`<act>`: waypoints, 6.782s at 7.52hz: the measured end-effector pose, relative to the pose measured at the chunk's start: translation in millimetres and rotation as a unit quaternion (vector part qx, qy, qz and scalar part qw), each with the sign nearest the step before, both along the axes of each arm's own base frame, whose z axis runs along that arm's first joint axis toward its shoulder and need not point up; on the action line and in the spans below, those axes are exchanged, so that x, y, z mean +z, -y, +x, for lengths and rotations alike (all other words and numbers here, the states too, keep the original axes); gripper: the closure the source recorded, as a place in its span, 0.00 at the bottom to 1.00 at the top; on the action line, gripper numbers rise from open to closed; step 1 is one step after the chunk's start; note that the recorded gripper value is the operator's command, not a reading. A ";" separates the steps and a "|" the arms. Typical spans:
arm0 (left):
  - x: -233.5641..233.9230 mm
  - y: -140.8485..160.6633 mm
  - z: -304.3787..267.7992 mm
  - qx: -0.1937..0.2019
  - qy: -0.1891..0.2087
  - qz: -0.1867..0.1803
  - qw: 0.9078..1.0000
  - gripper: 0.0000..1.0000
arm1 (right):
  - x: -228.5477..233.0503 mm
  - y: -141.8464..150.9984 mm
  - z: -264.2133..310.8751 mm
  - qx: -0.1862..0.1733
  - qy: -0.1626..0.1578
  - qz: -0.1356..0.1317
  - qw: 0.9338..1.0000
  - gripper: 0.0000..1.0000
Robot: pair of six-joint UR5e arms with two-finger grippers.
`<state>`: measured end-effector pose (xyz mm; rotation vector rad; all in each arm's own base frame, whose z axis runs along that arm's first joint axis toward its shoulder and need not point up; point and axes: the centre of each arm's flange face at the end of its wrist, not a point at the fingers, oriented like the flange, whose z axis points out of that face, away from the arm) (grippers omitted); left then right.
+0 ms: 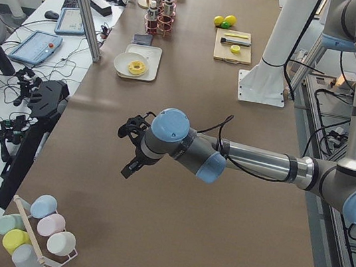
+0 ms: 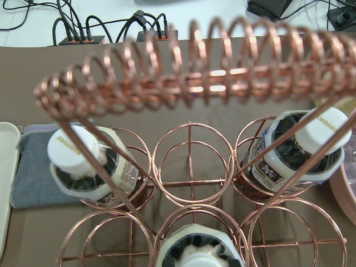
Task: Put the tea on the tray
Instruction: 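Reach the right gripper to a dark tea bottle in the copper rack, then close the right gripper on the bottle cap and lift it out, then carry the bottle with the right gripper and set it on the table, then release the bottle and withdraw the right gripper while the left arm approaches, then lower the left gripper onto the bottle cap and grasp it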
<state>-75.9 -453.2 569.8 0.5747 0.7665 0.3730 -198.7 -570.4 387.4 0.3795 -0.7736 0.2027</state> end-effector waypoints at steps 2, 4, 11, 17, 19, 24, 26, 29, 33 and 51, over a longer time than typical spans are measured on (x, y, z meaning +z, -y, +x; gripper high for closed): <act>-0.1 0.1 0.7 0.001 0.000 0.001 1.000 0.01 | -2.2 0.4 3.8 -0.001 0.000 0.004 1.000 1.00; -1.1 0.0 1.7 0.003 -0.003 0.001 1.000 0.01 | -8.2 5.5 32.3 0.001 0.008 0.011 1.000 1.00; -2.5 -1.0 4.7 0.011 -0.018 -0.001 1.000 0.01 | -159.7 -5.4 95.2 -0.021 0.007 -0.011 1.000 1.00; -4.0 1.3 15.7 0.018 -0.022 -0.007 1.000 0.01 | -273.4 -84.8 -100.4 -0.062 0.055 -0.027 0.996 1.00; -4.6 1.2 17.0 0.013 -0.025 -0.010 1.000 0.01 | -303.5 -129.1 -182.1 -0.052 0.042 -0.034 0.997 1.00; -4.1 -0.9 19.6 0.021 -0.042 -0.015 0.999 0.01 | -348.7 -202.8 -317.5 -0.023 0.021 -0.037 0.999 1.00; -3.9 -1.2 19.7 0.022 -0.043 -0.015 0.999 0.01 | -344.4 -212.3 -330.9 -0.019 0.017 -0.033 0.999 1.00; -3.6 -1.2 19.8 0.022 -0.043 -0.016 0.999 0.01 | -338.7 -210.7 -346.7 -0.013 0.022 -0.025 0.999 1.00; -3.2 -1.2 19.8 0.022 -0.043 -0.016 0.999 0.01 | -337.7 -208.9 -348.7 -0.010 0.024 -0.024 0.999 0.00; -448.8 -76.3 500.8 -0.064 -0.119 -0.159 0.978 0.02 | 135.3 -112.7 107.0 -0.146 -0.022 0.005 0.989 0.00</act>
